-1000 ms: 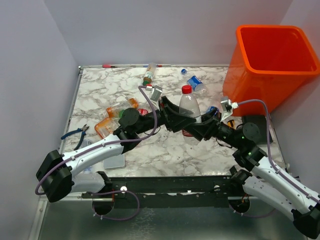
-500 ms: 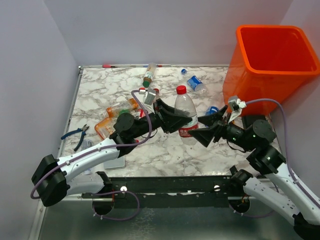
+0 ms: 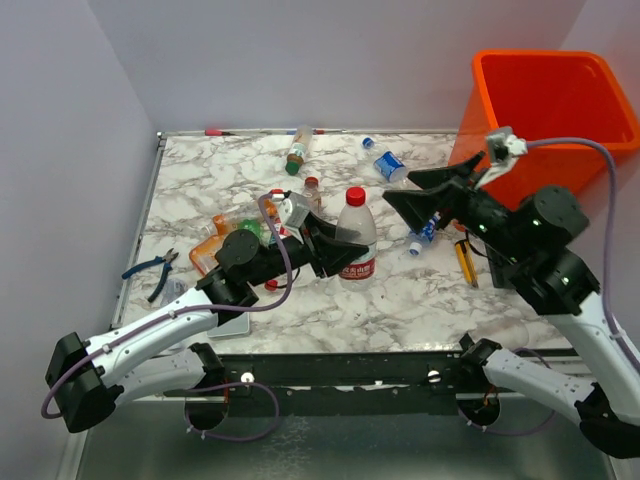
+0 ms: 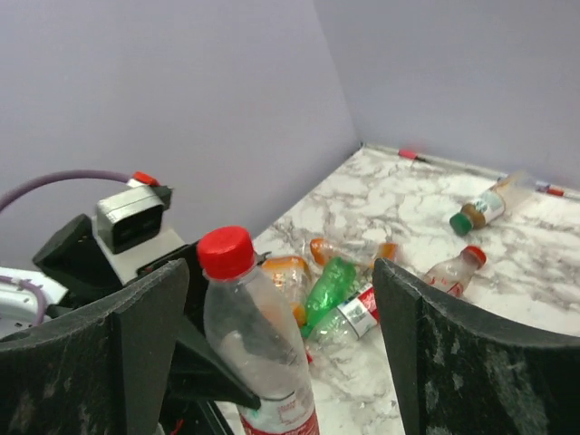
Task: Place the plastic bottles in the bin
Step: Pick up the plastic bottle at the center of the board.
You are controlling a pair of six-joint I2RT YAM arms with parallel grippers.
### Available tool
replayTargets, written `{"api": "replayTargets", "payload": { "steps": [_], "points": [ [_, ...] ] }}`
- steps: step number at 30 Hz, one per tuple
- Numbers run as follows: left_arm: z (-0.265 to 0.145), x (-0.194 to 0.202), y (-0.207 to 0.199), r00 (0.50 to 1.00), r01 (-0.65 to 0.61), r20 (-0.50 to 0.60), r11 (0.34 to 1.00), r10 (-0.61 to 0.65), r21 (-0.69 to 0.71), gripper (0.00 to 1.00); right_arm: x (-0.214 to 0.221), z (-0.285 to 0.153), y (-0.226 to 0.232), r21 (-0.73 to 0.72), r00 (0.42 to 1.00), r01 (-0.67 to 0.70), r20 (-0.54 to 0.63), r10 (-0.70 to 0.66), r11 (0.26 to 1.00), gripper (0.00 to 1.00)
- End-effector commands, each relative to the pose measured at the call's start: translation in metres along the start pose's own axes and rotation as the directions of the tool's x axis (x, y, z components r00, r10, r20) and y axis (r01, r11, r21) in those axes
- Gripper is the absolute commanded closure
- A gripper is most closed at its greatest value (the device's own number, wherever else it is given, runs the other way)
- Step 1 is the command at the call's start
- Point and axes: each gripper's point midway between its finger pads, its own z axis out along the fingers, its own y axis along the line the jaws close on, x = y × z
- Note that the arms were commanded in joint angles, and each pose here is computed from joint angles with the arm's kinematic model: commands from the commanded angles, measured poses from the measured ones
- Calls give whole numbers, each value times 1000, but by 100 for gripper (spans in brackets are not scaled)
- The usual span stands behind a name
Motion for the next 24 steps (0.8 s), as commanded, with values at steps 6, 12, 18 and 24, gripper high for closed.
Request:
{"api": "replayTargets", "payload": {
  "steps": [6, 12, 18, 24],
  "points": [
    [-8, 15, 9, 994, -67, -90, 996, 62, -52, 74, 31, 48, 23, -169, 983, -129, -150, 104, 977, 17],
    [-8, 14, 9, 994, -69, -90, 996, 64, -56, 75, 51, 53, 21, -159, 968, -144, -226, 106, 977, 28],
    [-4, 16, 10, 994, -62, -99, 997, 56, -54, 76, 82, 52, 17, -138, 938, -165, -327, 112, 977, 31],
    [-2, 17, 8, 993, -63, -102, 997, 58, -47, 76, 105, 54, 4, -65, 920, -151, -375, 116, 986, 41]
  ]
}}
